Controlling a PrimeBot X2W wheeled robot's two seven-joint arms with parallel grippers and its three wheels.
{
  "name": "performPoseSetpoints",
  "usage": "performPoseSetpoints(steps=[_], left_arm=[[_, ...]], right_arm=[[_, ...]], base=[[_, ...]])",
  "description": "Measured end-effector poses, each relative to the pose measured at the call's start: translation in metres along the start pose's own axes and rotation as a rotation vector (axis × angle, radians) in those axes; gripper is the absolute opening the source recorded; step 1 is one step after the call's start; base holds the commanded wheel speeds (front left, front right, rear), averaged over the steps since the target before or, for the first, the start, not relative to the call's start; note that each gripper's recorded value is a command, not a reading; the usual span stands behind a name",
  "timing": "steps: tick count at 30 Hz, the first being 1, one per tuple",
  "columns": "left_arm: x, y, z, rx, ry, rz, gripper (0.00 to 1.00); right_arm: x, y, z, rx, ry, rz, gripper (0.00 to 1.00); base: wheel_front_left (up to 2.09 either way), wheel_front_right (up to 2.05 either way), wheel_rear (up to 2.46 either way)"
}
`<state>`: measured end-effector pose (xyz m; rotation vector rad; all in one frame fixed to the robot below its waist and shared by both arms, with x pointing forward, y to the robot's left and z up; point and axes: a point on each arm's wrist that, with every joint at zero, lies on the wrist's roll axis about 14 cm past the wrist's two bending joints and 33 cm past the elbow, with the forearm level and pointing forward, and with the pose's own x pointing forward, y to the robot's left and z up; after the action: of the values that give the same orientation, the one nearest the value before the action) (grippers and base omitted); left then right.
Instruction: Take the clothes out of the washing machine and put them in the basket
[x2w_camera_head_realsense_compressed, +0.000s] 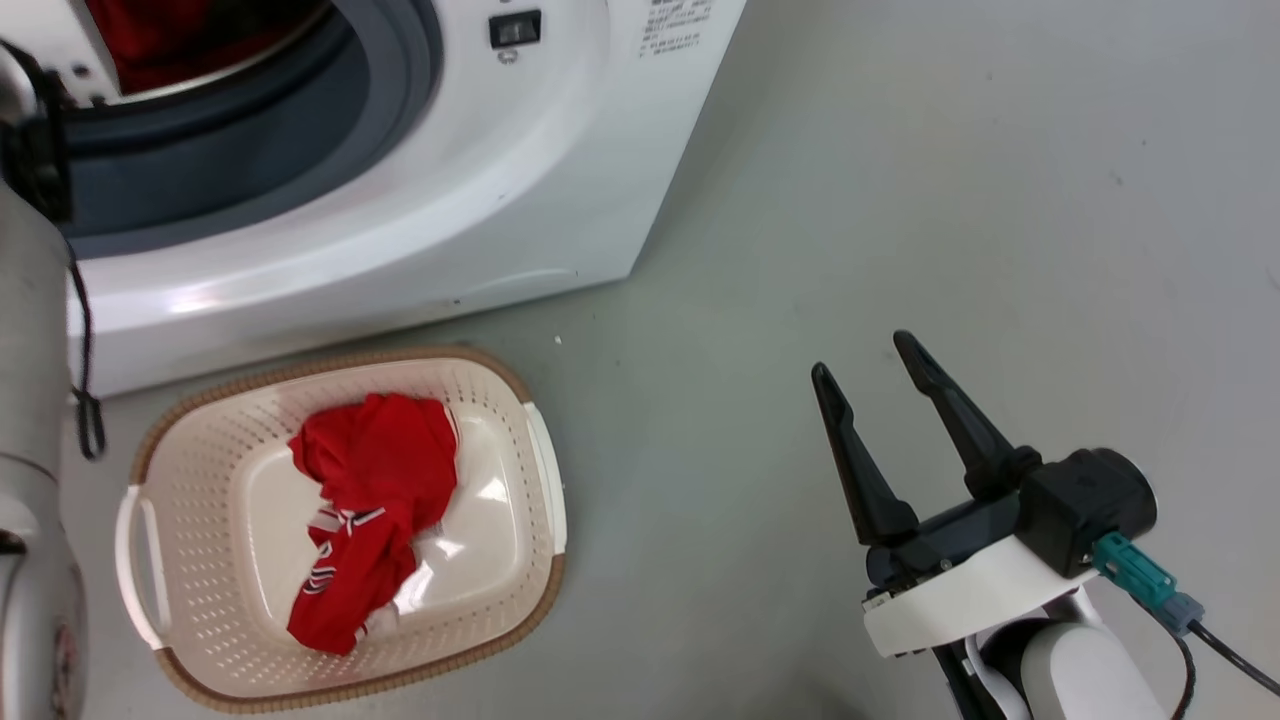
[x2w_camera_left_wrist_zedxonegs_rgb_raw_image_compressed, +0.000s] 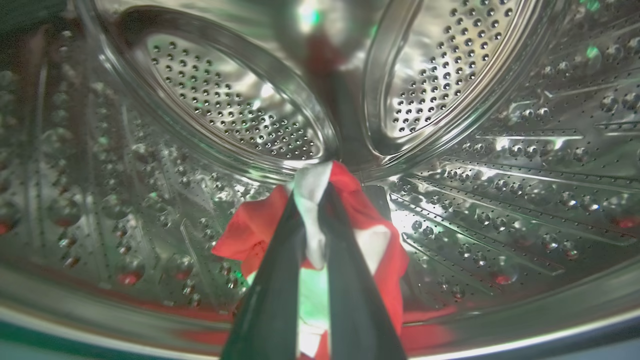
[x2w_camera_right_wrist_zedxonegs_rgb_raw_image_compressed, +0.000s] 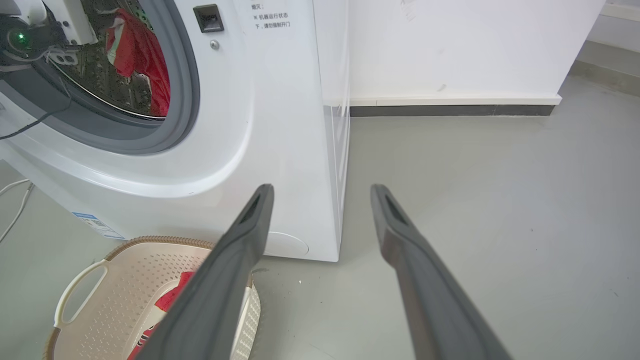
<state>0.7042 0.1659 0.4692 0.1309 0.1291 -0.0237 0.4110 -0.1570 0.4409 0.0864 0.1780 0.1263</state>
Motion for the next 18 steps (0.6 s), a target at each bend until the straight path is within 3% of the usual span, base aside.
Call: performPoseSetpoints(steps=[13,18], left_arm=[[-0.073,0.008,0.033,-0.086,-0.061,-0.008,0.0],[-0.101,0.01,0.066,-0.12,-0.148,-0.017,0.0]], right_arm=[[-0.041,0.006,0.039,0.008,-0.103,-0.01,1.0],[-0.056,0.012,0.053,0.01,-0.143,0.0,1.0]], base=[[0.0,0.0,0.0],[0.0,0.0,0.0]])
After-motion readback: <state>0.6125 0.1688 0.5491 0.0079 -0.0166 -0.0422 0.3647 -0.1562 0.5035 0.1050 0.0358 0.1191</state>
